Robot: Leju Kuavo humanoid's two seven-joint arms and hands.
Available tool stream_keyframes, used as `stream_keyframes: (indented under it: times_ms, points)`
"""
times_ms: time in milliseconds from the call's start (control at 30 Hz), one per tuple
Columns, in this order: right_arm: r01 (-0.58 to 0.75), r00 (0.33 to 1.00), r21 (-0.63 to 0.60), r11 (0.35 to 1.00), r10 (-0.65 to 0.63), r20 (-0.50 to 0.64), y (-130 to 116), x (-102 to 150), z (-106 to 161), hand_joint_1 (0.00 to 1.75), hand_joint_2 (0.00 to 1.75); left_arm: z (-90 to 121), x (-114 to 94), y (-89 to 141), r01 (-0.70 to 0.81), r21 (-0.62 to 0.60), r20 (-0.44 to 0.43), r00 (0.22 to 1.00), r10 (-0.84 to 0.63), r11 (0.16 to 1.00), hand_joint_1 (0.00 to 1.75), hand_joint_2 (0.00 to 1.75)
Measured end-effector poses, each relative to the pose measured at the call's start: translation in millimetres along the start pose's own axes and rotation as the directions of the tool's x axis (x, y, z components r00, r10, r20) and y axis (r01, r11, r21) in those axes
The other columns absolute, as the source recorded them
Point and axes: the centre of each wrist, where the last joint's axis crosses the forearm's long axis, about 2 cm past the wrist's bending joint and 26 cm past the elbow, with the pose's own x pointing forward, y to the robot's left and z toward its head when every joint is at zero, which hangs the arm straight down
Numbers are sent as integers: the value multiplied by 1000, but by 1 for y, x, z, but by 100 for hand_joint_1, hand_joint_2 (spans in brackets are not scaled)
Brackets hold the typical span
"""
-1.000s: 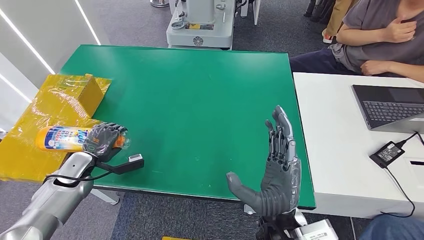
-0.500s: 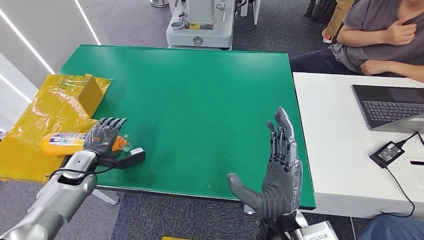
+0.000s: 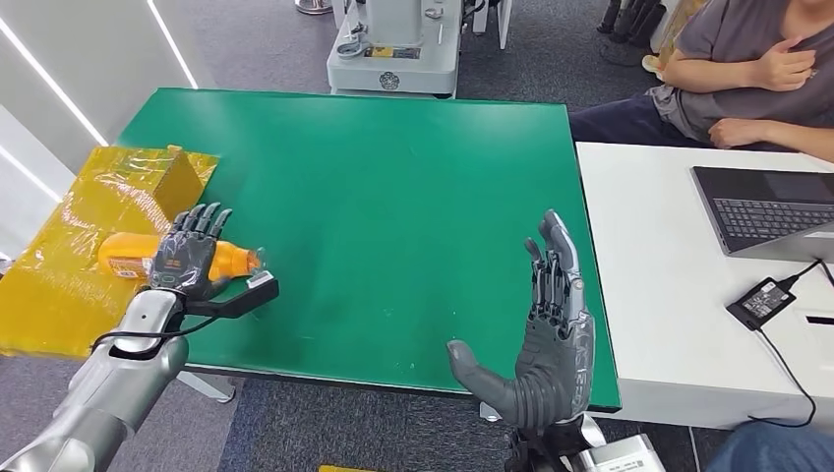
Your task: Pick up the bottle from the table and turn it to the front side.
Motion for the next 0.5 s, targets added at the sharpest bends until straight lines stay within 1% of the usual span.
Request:
stream_keyframes:
  times_ms: [133, 267, 300, 333, 400, 433, 500]
  points:
    - [1, 1000, -2, 1000, -1, -1, 0, 0, 0, 0, 175, -1, 4, 4, -40, 126, 19, 999, 38, 991, 0, 175]
    - [-2, 1000, -7, 1000, 2, -2, 0, 0, 0, 0, 175, -4, 9, 10, -100, 248, 49, 995, 91, 963, 0, 175]
    - [-3, 1000, -9, 1000, 2, -3, 0, 0, 0, 0, 175, -5, 12, 12, -123, 279, 72, 992, 107, 952, 0, 175]
    - [-4, 1000, -12, 1000, 4, -3, 0, 0, 0, 0, 175, -7, 16, 16, -155, 317, 116, 985, 125, 936, 0, 175]
    - [-6, 1000, -19, 1000, 6, -4, 0, 0, 0, 0, 175, -12, 27, 30, -256, 412, 238, 957, 168, 874, 0, 175]
    - [-6, 1000, -23, 1000, 5, -5, 0, 0, 0, 0, 175, -14, 31, 38, -319, 465, 288, 937, 199, 826, 0, 175]
    - [-4, 1000, -30, 1000, 4, -5, 0, 0, 1, 0, 175, -18, 36, 53, -450, 564, 336, 891, 305, 693, 0, 175]
